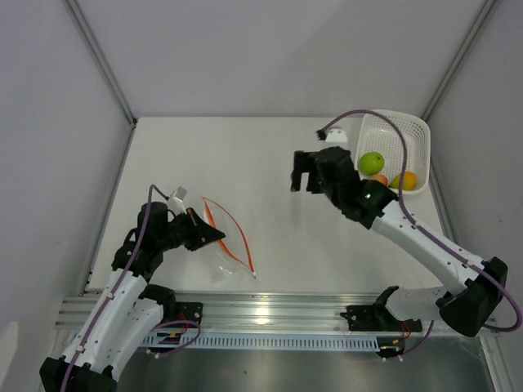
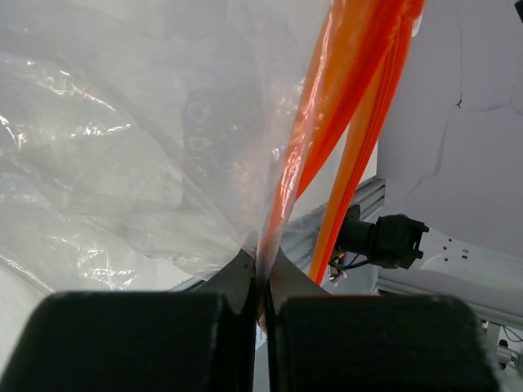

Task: Place the food in the zip-top bag and seal the zipper
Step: Pick up the zipper food storage bag at the center of the board, then pick up the fake fruit from the bin.

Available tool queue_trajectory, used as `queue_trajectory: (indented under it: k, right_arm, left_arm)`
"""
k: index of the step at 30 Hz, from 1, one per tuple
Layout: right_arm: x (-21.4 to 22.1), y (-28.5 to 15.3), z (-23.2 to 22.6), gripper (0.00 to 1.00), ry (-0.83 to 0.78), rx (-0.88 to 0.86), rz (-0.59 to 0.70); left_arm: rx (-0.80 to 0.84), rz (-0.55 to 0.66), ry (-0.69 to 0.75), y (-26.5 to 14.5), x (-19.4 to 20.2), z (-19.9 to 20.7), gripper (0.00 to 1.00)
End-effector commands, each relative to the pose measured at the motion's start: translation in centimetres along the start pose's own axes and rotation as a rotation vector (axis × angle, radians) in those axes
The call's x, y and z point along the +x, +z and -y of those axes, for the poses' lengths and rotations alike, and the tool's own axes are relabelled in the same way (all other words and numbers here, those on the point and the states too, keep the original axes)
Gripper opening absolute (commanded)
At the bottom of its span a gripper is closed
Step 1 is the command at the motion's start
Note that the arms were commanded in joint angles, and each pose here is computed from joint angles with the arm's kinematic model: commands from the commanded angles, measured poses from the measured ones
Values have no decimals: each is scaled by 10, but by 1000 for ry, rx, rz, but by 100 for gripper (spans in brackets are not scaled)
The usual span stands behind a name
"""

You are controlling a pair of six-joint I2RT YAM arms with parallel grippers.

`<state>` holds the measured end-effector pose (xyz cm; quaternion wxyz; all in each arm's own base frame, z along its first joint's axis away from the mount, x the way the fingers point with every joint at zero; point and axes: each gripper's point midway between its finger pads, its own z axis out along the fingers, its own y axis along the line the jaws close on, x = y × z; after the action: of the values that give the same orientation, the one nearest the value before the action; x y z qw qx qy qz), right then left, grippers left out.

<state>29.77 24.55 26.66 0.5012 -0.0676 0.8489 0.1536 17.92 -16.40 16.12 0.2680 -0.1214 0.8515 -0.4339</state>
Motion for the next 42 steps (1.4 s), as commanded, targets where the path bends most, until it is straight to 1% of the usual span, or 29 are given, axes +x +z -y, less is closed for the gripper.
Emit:
queue_trajectory:
  k: [1, 3, 4, 5, 6, 7, 10, 11, 14, 15, 20, 21, 24, 25, 26, 27, 29, 34, 42]
  right_arm:
    - [-30, -1, 85, 99, 166, 217, 21]
    - [-36, 3, 116, 99, 215, 276, 28]
    - [-38, 8, 147, 100, 265, 333, 25]
    - [-40, 9, 161, 99, 290, 359, 21]
    - [-39, 12, 175, 99, 316, 383, 10]
    - [-35, 19, 202, 99, 359, 429, -17]
    - [-35, 29, 232, 100, 392, 481, -44]
    - [-27, 38, 248, 99, 385, 514, -76]
    - [-29, 49, 269, 99, 374, 561, -78]
    - [-23, 57, 274, 99, 371, 564, -100]
    - [-27, 84, 289, 99, 390, 523, -94]
    - [-28, 86, 298, 99, 397, 542, -90]
    - [-26, 98, 310, 99, 380, 574, -88]
    - [-20, 102, 323, 99, 392, 594, -106]
    - [-24, 103, 327, 99, 405, 593, -101]
    - [-18, 111, 329, 99, 424, 558, -125]
    - [-20, 119, 330, 99, 441, 521, -121]
    - [-7, 144, 333, 99, 482, 458, -146]
    - [7, 174, 340, 99, 484, 419, -174]
  left_arm:
    - [78, 11, 84, -2, -3, 14, 1]
    - [88, 8, 89, -2, 0, 14, 1]
    - [96, 9, 95, -3, 0, 15, 1]
    - [100, 3, 98, -2, 2, 14, 1]
    - [105, -3, 99, -2, 4, 13, 1]
    - [114, -4, 105, -2, 4, 15, 1]
    - [127, -22, 115, -2, 9, 14, 1]
    - [129, -26, 119, -2, 10, 13, 1]
    - [127, -25, 133, -4, 10, 13, 1]
    - [129, -31, 134, -4, 12, 13, 1]
    - [140, -32, 163, -8, 13, 17, 2]
    - [137, -31, 164, -8, 13, 15, 1]
    - [133, -31, 161, -8, 14, 14, 1]
    - [125, -36, 155, -7, 14, 12, 1]
    - [111, -36, 145, -6, 14, 9, 1]
    - [102, -37, 139, -6, 14, 8, 0]
    - [92, -36, 133, -5, 14, 6, 1]
    - [91, -35, 115, -3, 15, 4, 1]
    - [96, -51, 98, 0, 17, 3, 1]
